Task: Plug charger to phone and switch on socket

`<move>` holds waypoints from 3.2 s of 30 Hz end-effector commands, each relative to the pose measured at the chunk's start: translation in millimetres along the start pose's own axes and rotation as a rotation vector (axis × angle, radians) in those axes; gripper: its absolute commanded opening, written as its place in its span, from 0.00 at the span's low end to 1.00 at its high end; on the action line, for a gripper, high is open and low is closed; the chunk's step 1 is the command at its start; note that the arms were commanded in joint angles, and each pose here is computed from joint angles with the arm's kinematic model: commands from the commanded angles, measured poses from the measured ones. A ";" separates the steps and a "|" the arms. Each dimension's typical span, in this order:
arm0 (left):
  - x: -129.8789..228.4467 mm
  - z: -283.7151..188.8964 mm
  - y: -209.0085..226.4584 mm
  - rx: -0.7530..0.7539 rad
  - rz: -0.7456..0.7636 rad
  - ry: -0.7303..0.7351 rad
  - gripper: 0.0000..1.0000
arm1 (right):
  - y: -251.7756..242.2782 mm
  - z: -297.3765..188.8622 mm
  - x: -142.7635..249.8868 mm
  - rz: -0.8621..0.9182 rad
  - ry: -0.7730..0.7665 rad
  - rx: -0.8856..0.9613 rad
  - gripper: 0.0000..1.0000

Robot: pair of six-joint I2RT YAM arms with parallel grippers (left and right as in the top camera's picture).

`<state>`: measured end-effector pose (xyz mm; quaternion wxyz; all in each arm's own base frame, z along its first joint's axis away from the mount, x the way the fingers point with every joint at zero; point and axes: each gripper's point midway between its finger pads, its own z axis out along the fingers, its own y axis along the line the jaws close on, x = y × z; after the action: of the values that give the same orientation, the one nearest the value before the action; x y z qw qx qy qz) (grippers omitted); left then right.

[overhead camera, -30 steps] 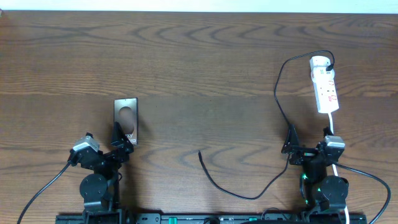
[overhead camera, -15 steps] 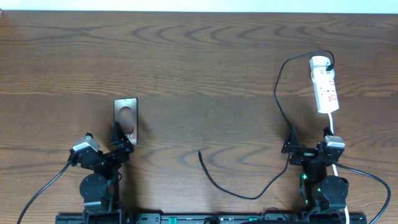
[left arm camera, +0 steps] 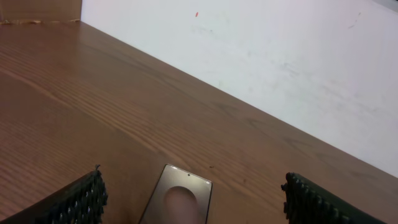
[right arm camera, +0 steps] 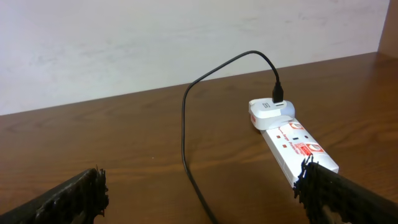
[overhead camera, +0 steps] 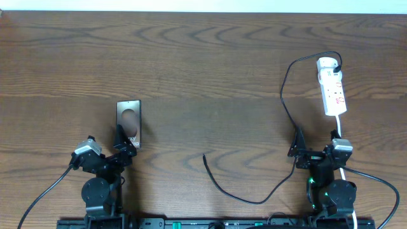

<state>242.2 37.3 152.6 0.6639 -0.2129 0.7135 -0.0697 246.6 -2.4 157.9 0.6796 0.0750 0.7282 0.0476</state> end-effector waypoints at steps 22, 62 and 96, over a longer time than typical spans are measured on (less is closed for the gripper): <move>16.3 1.3 11.2 -0.044 0.016 0.049 0.88 | 1.7 -0.4 0.5 -0.011 0.000 -0.009 0.99; 16.3 1.3 11.2 -0.044 0.016 0.049 0.88 | 1.7 -0.4 0.5 -0.010 0.000 -0.009 0.99; -1.0 -2.1 -2.2 0.005 0.047 0.021 0.88 | 1.7 -0.4 0.5 -0.011 0.000 -0.009 0.99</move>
<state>242.3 36.1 152.7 0.6633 -0.2102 0.7146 -0.0720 246.6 -2.5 157.9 0.6796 0.0751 0.7281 0.0475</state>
